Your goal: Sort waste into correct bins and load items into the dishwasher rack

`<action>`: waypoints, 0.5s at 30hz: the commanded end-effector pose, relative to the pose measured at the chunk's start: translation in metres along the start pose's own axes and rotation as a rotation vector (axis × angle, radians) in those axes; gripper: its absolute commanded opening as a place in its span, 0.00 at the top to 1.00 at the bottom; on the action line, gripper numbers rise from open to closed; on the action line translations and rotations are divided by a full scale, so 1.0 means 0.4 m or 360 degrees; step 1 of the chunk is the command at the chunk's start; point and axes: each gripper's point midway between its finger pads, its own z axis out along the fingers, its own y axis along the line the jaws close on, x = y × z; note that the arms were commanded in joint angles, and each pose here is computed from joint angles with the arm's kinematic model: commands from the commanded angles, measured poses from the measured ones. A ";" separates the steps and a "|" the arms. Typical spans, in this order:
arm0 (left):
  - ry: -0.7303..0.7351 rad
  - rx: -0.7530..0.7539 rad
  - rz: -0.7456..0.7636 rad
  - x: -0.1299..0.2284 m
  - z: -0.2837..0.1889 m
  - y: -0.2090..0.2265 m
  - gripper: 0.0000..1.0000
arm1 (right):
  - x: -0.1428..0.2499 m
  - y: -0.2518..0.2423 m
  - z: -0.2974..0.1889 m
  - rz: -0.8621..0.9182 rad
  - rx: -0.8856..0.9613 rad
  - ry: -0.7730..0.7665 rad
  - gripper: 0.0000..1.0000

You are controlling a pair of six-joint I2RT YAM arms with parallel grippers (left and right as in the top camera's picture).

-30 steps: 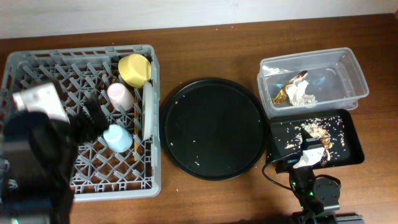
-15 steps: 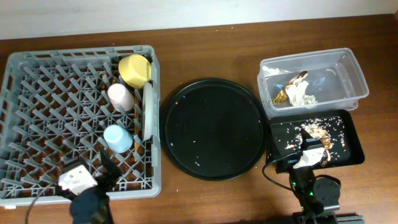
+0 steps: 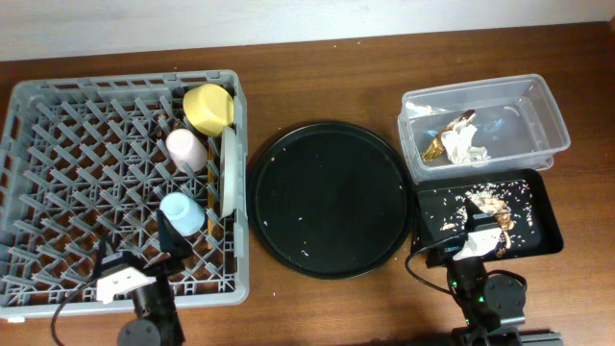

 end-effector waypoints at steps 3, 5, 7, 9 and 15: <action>0.0363 0.0149 0.0093 0.139 -0.017 -0.028 0.00 | 0.006 -0.004 0.000 -0.0010 0.0008 0.0006 0.01; 0.0363 0.0149 0.0093 0.140 -0.017 -0.028 0.00 | 0.006 -0.004 0.000 -0.0010 0.0009 0.0006 0.01; 0.0363 0.0149 0.0093 0.140 -0.017 -0.028 0.01 | 0.006 -0.004 0.000 -0.0011 0.0008 0.0006 0.01; 0.0363 0.0149 0.0093 0.140 -0.017 -0.028 0.00 | 0.006 -0.004 0.000 -0.0010 0.0008 0.0006 0.01; 0.0363 0.0149 0.0093 0.140 -0.017 -0.028 0.00 | 0.006 -0.004 0.000 -0.0011 0.0008 0.0006 0.01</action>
